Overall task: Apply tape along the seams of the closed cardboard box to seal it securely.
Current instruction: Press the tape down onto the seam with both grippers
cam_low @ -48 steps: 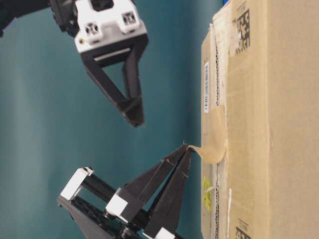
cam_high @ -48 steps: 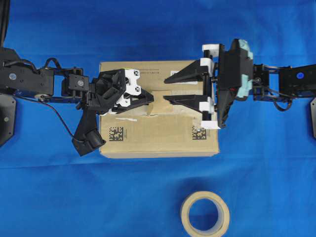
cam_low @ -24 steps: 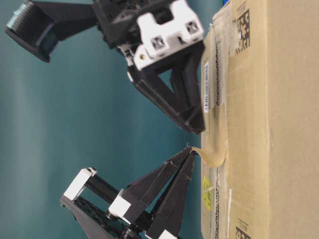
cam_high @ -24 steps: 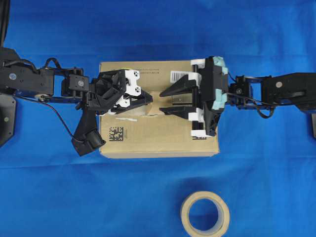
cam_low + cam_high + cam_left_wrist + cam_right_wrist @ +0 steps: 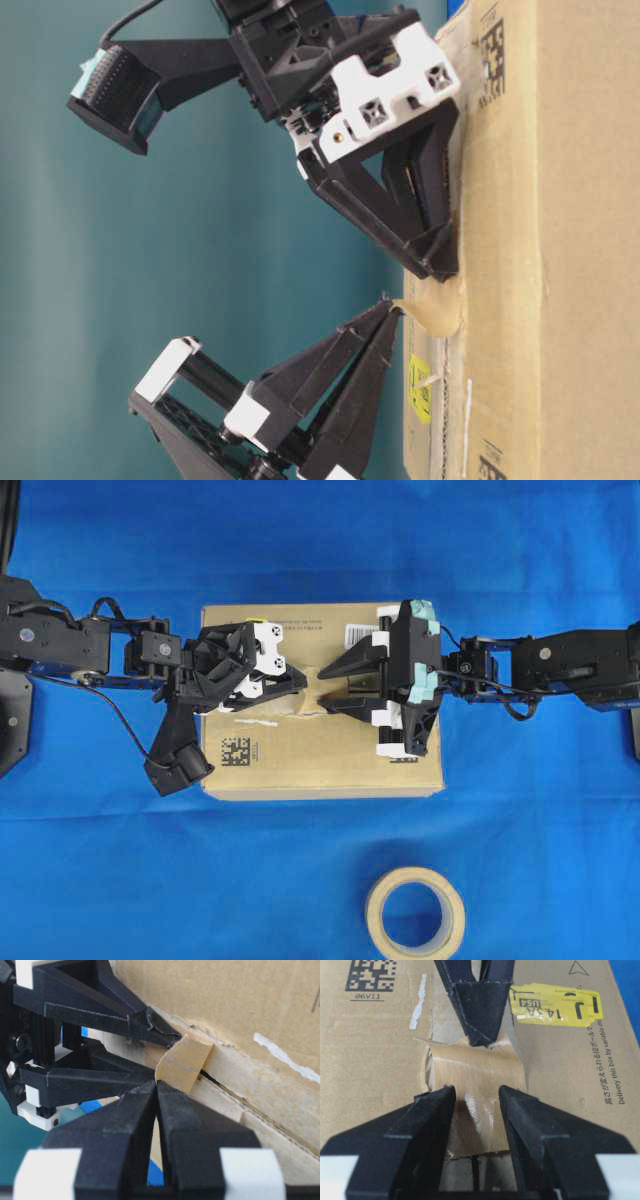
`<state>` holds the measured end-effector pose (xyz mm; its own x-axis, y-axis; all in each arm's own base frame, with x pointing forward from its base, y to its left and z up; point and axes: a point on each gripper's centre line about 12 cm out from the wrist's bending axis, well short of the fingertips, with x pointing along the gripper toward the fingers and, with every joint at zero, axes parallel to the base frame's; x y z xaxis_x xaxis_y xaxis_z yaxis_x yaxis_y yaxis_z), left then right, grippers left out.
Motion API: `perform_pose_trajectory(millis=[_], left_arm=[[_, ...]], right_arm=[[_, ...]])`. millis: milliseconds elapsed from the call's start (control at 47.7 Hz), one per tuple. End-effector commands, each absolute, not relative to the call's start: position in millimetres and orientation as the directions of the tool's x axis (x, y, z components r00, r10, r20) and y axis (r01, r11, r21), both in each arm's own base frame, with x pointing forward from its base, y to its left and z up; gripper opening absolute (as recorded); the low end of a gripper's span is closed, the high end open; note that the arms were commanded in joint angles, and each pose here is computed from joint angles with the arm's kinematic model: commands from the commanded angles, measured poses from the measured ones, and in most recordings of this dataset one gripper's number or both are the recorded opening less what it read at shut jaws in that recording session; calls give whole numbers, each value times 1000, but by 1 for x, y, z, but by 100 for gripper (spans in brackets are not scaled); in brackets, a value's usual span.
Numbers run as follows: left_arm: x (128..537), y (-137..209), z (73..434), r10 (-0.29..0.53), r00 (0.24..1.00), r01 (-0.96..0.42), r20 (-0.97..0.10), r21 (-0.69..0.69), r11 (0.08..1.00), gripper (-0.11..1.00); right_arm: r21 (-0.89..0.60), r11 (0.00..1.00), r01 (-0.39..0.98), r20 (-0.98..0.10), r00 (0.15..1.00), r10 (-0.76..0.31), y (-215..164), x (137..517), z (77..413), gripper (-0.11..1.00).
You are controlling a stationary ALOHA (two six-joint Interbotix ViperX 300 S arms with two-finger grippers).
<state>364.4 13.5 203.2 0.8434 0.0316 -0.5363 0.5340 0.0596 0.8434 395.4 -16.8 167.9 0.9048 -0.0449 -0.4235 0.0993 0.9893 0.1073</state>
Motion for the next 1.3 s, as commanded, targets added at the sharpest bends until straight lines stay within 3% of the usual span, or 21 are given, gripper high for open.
perform_pose_trajectory(millis=[0, 566, 650, 817, 901, 1278], left_arm=[[369, 14, 214, 33, 856, 514, -517, 855, 61, 2], [369, 21, 215, 46, 834, 546, -549, 835, 72, 3], [369, 24, 215, 51, 823, 561, -566, 824, 79, 14], [367, 27, 214, 56, 787, 609, -614, 789, 86, 54], [368, 27, 213, 53, 763, 639, -644, 764, 88, 68], [364, 28, 216, 48, 682, 724, -729, 683, 97, 65]], right_arm=[[112, 989, 101, -417, 908, -46, -17, 399, 174, 50], [123, 986, 112, -431, 901, -49, -17, 398, 173, 50], [123, 986, 112, -431, 901, -49, -17, 398, 173, 50], [126, 985, 114, -429, 902, -50, -17, 398, 174, 50], [131, 984, 118, -426, 903, -51, -18, 398, 174, 50], [132, 984, 120, -432, 900, -52, -18, 397, 173, 50]])
